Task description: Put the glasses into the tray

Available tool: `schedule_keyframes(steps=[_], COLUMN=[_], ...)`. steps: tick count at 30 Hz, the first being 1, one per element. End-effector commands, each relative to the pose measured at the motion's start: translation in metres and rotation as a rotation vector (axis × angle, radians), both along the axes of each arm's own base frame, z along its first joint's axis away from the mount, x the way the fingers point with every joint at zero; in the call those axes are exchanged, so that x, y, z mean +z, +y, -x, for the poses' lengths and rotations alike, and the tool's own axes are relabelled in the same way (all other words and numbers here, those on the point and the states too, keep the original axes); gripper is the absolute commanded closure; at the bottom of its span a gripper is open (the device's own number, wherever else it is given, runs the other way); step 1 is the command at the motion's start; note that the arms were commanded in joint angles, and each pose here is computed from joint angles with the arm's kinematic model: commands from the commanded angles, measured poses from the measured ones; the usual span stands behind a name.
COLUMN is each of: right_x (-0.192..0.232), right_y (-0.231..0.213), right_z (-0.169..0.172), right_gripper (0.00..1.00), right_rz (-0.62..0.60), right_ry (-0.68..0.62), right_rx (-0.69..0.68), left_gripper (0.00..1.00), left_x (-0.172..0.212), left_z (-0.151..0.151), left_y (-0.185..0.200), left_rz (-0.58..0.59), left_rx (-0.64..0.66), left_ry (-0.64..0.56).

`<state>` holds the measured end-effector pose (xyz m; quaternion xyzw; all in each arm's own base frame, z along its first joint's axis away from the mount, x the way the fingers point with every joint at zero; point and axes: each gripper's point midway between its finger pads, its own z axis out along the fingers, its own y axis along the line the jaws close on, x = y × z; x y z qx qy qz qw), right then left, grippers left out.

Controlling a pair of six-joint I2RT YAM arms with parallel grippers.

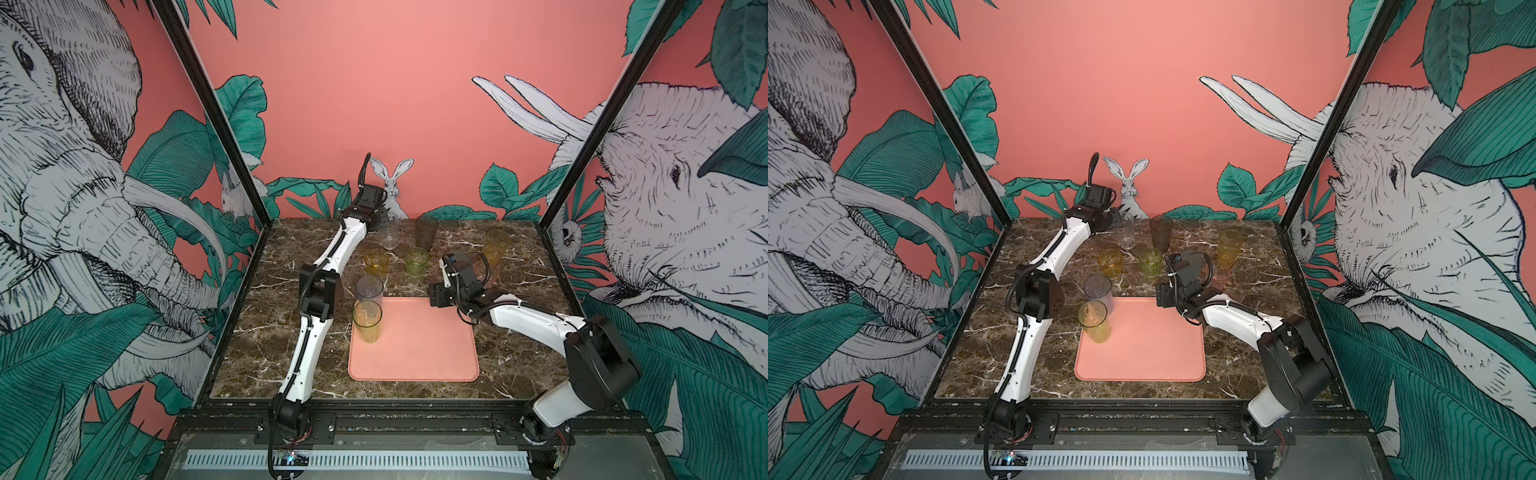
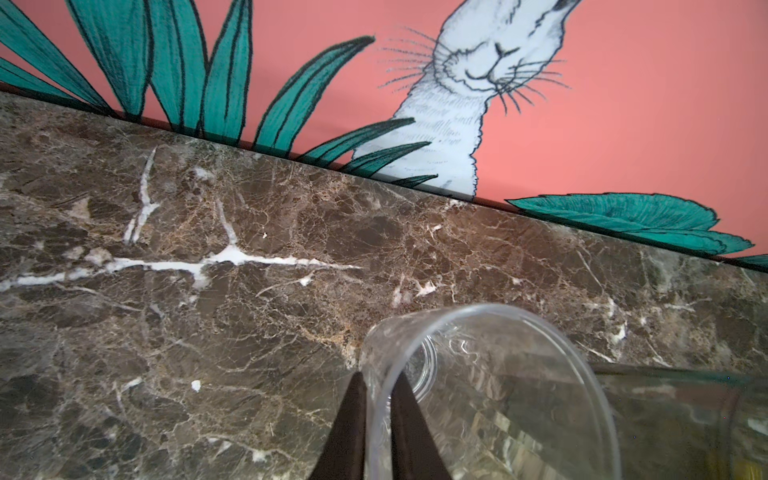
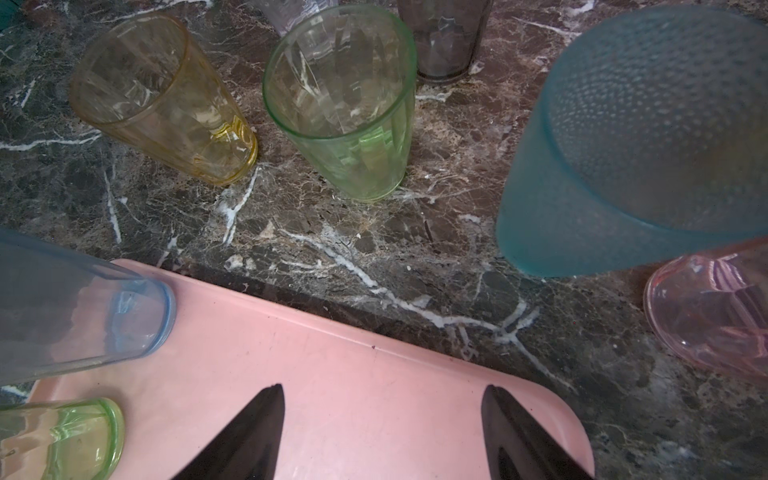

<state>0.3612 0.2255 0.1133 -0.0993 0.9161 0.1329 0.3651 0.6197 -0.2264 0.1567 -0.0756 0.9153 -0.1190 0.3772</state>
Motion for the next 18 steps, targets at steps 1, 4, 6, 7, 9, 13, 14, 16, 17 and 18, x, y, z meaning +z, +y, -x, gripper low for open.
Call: schedule_keyframes(steps=[1, 4, 6, 7, 9, 13, 14, 16, 17, 18], right_x=[0.007, 0.007, 0.006, 0.006, 0.007, 0.005, 0.005, 0.004, 0.004, 0.004], right_y=[-0.001, 0.000, 0.001, 0.001, 0.002, 0.002, 0.003, 0.004, 0.003, 0.004], right_z=[-0.003, -0.004, -0.003, -0.003, -0.003, -0.004, -0.003, -0.003, -0.003, -0.003], right_gripper=[0.23, 0.23, 0.23, 0.23, 0.23, 0.23, 0.23, 0.23, 0.23, 0.23], right_rz=[-0.017, -0.019, -0.019, -0.019, -0.019, -0.017, -0.017, -0.019, -0.018, -0.016], right_ry=[-0.020, -0.018, -0.012, -0.010, -0.007, -0.003, 0.000, 0.003, 0.005, 0.005], right_rx=[-0.008, -0.007, -0.003, -0.002, 0.000, 0.000, 0.003, 0.005, 0.004, 0.006], left_gripper=[0.87, 0.90, 0.93, 0.94, 0.96, 0.99, 1.00, 1.00, 1.00, 1.00], left_x=[0.015, 0.014, 0.015, 0.018, 0.022, 0.029, 0.031, 0.034, 0.037, 0.039], left_z=[0.002, 0.004, 0.005, 0.006, 0.006, 0.008, 0.009, 0.010, 0.011, 0.012], left_y=[0.007, 0.006, 0.006, 0.006, 0.007, 0.009, 0.008, 0.009, 0.010, 0.011], left_rz=[0.017, 0.030, 0.050, 0.061, 0.079, 0.111, 0.118, 0.126, 0.129, 0.130], left_rx=[0.022, 0.020, 0.023, 0.024, 0.031, 0.039, 0.038, 0.035, 0.037, 0.036], left_ry=[-0.011, -0.001, 0.004, 0.001, -0.004, -0.013, -0.014, -0.011, -0.012, -0.013])
